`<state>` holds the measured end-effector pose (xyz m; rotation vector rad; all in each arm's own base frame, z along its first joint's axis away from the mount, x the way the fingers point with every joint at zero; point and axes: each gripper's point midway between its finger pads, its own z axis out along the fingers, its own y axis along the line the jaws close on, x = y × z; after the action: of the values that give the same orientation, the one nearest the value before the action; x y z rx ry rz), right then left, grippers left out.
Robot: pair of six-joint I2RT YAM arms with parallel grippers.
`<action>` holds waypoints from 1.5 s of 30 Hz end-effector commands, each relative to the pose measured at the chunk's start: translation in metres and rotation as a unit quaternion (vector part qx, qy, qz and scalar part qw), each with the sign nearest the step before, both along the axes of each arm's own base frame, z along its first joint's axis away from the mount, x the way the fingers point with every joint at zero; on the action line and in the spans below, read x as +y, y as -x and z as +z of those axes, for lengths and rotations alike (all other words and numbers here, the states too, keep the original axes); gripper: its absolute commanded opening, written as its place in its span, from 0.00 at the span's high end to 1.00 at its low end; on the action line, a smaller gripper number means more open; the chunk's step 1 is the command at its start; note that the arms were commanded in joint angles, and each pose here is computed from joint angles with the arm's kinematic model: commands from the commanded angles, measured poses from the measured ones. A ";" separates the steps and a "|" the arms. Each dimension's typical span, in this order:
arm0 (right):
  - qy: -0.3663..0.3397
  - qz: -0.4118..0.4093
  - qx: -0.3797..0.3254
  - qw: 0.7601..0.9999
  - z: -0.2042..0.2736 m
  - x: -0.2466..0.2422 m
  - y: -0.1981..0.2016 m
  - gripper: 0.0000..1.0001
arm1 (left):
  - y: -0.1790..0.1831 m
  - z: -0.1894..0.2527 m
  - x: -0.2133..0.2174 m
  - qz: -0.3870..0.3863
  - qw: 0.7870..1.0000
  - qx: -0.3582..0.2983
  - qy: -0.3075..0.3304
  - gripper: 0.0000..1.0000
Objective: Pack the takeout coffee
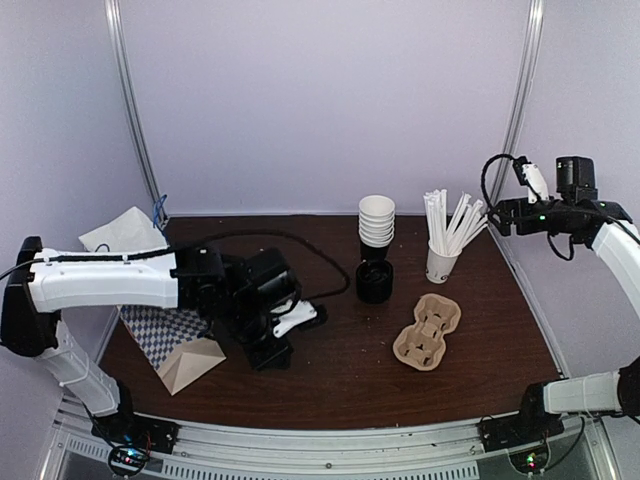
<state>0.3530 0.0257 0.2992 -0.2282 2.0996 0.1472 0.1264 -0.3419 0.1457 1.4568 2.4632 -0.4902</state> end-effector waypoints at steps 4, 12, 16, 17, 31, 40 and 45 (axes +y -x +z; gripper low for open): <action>-0.009 0.036 -0.008 0.999 -0.004 0.014 -0.003 0.00 | -0.008 -0.050 0.118 0.239 0.963 -0.069 -0.100 1.00; -0.026 0.059 -0.004 0.998 -0.006 0.023 -0.004 0.00 | -0.054 -0.056 0.208 0.377 0.884 -0.173 -0.218 1.00; -0.023 0.056 -0.003 0.998 -0.009 0.022 -0.003 0.00 | -0.107 -0.055 0.207 0.406 0.878 -0.188 -0.172 1.00; -0.023 0.055 -0.003 0.998 -0.009 0.022 -0.003 0.00 | -0.123 -0.053 0.205 0.414 0.875 -0.195 -0.160 1.00; -0.016 0.050 -0.009 0.999 -0.008 0.019 0.003 0.00 | -0.276 -0.067 0.172 0.452 0.872 -0.177 -0.065 1.00; 0.009 0.159 0.014 0.987 -0.014 0.056 0.007 0.05 | -0.250 0.018 0.081 0.326 0.924 -0.200 0.016 0.66; 0.114 0.231 0.034 0.966 -0.015 0.103 -0.014 0.29 | -0.226 0.056 0.022 0.238 0.950 -0.169 0.108 0.52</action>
<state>0.3570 0.0960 0.2785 -0.6261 2.1143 0.2992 0.3700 -0.2813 0.1601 0.5977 2.3769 -0.1268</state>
